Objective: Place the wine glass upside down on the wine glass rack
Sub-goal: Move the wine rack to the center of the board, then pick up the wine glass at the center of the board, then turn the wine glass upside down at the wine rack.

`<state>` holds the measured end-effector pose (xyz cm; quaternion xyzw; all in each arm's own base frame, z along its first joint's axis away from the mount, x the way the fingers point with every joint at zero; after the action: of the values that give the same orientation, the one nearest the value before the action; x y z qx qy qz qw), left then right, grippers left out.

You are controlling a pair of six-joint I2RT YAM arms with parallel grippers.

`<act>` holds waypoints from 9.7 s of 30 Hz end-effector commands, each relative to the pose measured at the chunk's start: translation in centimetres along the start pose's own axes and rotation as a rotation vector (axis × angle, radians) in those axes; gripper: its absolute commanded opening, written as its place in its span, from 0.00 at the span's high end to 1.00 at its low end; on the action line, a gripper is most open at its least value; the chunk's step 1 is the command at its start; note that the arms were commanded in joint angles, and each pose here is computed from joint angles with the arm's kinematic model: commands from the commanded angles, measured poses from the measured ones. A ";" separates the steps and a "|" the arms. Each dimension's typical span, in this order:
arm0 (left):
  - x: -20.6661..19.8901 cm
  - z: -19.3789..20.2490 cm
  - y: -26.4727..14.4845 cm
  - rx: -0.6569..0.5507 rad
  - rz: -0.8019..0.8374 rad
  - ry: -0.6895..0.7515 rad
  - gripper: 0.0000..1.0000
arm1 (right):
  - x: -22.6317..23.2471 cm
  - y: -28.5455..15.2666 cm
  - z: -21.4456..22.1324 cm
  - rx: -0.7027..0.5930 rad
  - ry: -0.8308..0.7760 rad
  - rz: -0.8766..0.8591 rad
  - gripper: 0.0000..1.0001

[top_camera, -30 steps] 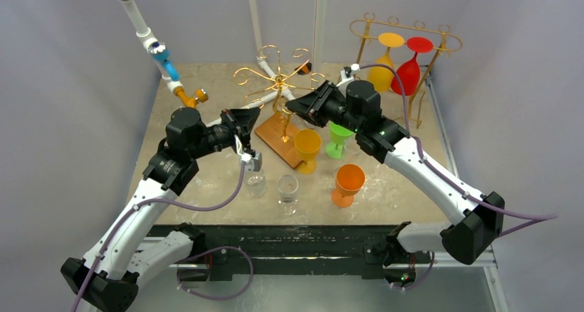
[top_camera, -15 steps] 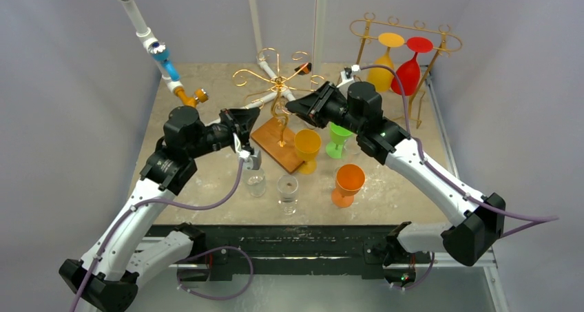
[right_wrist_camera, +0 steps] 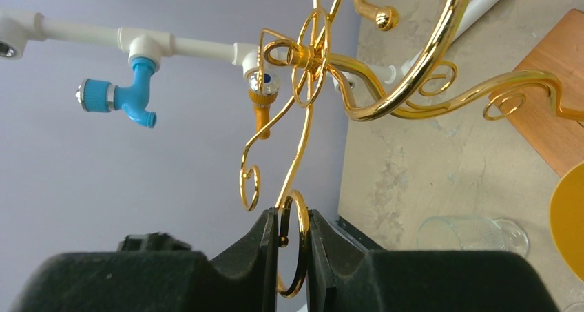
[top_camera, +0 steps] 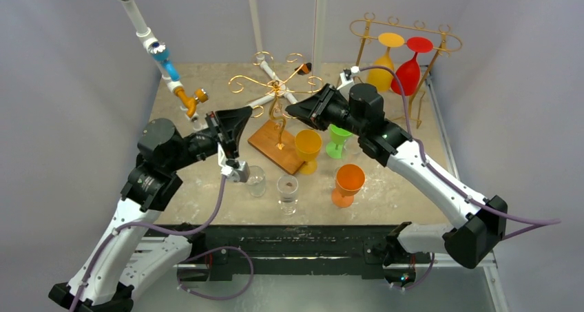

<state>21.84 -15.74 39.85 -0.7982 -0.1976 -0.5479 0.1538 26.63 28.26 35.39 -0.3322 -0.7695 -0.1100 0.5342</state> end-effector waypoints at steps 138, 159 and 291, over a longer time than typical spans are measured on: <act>-0.1 -3.4 -9.4 0.341 -0.158 -0.915 0.04 | -7.3 -8.2 13.8 0.195 -0.427 0.441 0.31; -0.9 -3.6 -9.5 0.318 -0.123 -0.885 0.05 | -11.5 -6.2 15.5 0.150 -0.408 0.556 0.40; -8.2 -5.2 -8.1 0.270 0.290 -1.130 1.00 | 5.3 -16.3 11.2 0.258 -0.802 -0.196 0.01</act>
<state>12.38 -12.78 33.07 -0.9488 -0.2486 0.0961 0.1698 6.80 25.01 35.59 -0.1996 -0.9468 0.0980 0.2327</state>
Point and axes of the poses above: each gripper's point midway between its finger pads, its own y axis out along the fingers, its own x axis along the line the jaws close on, z = x × y, the point moved 4 cm from there along -y, back along the fingers, and after that the axes turned 7 degrees about -y, right-handed, at the moved point
